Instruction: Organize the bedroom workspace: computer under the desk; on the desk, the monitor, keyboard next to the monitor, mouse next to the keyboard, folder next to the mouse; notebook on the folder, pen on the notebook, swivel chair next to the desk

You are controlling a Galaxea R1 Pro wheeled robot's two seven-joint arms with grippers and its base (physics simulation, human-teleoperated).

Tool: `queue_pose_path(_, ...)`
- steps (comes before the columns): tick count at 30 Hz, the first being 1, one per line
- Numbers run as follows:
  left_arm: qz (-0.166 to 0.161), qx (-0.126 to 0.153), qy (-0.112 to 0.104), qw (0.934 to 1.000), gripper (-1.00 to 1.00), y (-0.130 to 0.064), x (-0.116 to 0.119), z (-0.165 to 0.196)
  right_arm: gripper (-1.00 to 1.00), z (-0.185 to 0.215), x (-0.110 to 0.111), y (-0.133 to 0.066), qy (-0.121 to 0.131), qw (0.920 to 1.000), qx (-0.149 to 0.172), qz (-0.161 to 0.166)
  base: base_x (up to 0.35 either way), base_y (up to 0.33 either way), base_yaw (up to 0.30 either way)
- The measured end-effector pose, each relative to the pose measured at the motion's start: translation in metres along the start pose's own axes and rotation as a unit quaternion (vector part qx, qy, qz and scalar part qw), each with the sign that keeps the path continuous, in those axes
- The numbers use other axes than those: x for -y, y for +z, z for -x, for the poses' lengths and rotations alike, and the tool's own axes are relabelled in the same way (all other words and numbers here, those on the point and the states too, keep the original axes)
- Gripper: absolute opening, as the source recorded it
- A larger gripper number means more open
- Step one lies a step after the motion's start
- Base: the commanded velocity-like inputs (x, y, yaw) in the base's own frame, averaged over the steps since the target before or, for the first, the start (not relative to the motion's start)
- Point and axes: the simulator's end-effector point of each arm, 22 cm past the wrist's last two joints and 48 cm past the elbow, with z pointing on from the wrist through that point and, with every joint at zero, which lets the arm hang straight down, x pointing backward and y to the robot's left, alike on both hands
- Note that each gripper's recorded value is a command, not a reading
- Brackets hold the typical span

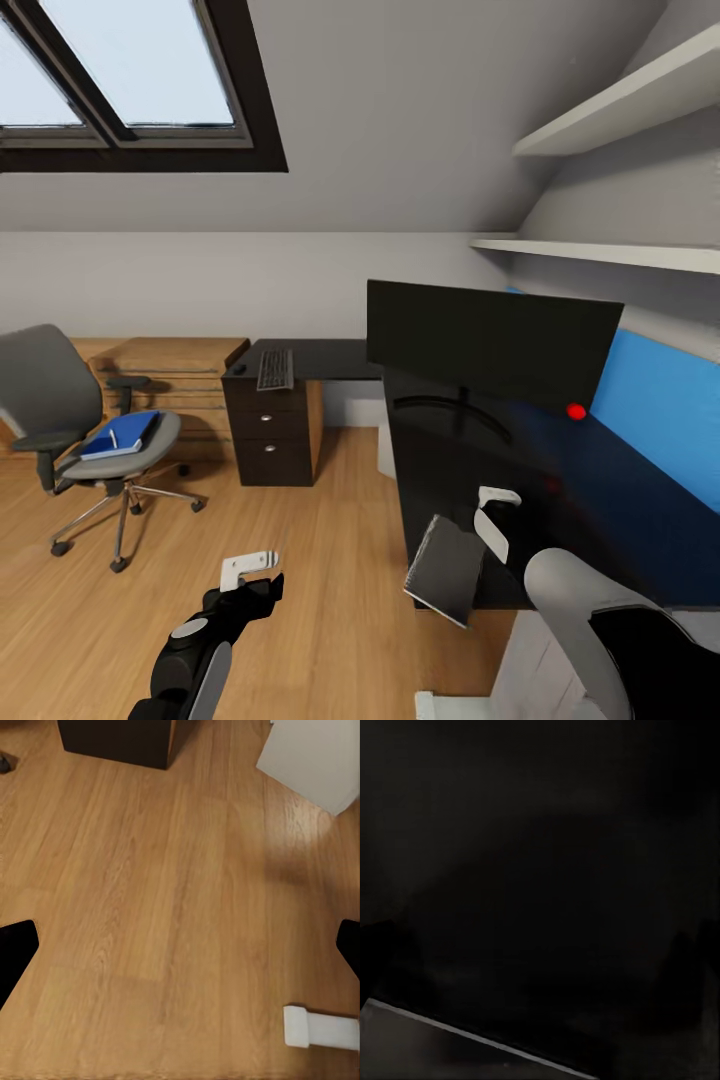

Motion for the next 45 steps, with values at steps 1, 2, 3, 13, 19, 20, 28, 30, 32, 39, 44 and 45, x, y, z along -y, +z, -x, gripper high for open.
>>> queue_pose_path(1, 0.0, 0.0, 0.0, 1.0, 1.0, 0.0, 0.0, 0.0, 1.0, 0.0, 0.0, 0.0, 0.0, 1.0, 0.0, 0.0, -0.332, 0.0, 0.0)
queue_pose_path(2, 0.0, 0.0, 0.0, 1.0, 1.0, 0.0, 0.0, 0.0, 1.0, 0.0, 0.0, 0.0, 0.0, 1.0, 0.0, 0.0, -0.332, 0.0, 0.0)
queue_pose_path(3, 0.0, 0.0, 0.0, 1.0, 1.0, 0.0, 0.0, 0.0, 1.0, 0.0, 0.0, 0.0, 0.0, 1.0, 0.0, 0.0, -0.332, 0.0, 0.0)
queue_pose_path(13, 0.0, 0.0, 0.0, 1.0, 1.0, 0.0, 0.0, 0.0, 1.0, 0.0, 0.001, 0.0, 0.0, 1.0, 0.001, -0.001, -0.109, 0.0, 0.0)
queue_pose_path(19, 0.0, 0.0, 0.0, 1.0, 1.0, 0.0, 0.0, 0.0, 1.0, 0.0, 0.001, 0.0, 0.002, 1.0, 0.001, -0.001, -0.007, 0.0, 0.0)
queue_pose_path(20, 0.0, 0.0, 0.0, 1.0, 1.0, -0.001, 0.0, 0.0, 1.0, 0.0, 0.001, 0.0, 0.002, 1.0, 0.001, -0.001, -0.002, 0.0, 0.0)
queue_pose_path(28, -0.001, 0.0, 0.0, 1.0, 1.0, -0.006, 0.002, 0.009, 1.0, 0.03, 0.005, -0.009, 0.015, 0.9987, 0.048, -0.003, 0.0, 0.0, 0.0)
queue_pose_path(30, -0.001, 0.0, 0.0, 1.0, 1.0, -0.008, 0.003, 0.011, 1.0, 0.039, 0.006, -0.012, 0.019, 0.9979, 0.062, -0.003, 0.0, 0.0, 0.0)
queue_pose_path(32, -0.001, 0.0, 0.001, 1.0, 1.0, -0.01, 0.003, 0.014, 1.0, 0.045, 0.006, -0.015, 0.021, 0.9974, 0.068, -0.003, 0.0, 0.0, 0.0)
queue_pose_path(39, 0.0, -0.001, 0.001, 1.0, 1.0, -0.017, 0.004, 0.023, 1.0, 0.081, 0.001, -0.032, 0.026, 0.9942, 0.104, 0.004, 0.0, 0.0, 0.0)
queue_pose_path(44, 0.0, -0.002, 0.001, 1.0, 1.0, -0.018, 0.004, 0.024, 1.0, 0.104, -0.013, -0.053, 0.03, 0.9883, 0.147, 0.026, 0.0, 0.0, 0.0)
queue_pose_path(45, 0.0, -0.002, 0.001, 1.0, 1.0, -0.018, 0.004, 0.024, 1.0, 0.103, -0.015, -0.056, 0.029, 0.9878, 0.15, 0.03, 0.0, 0.0, 0.0)
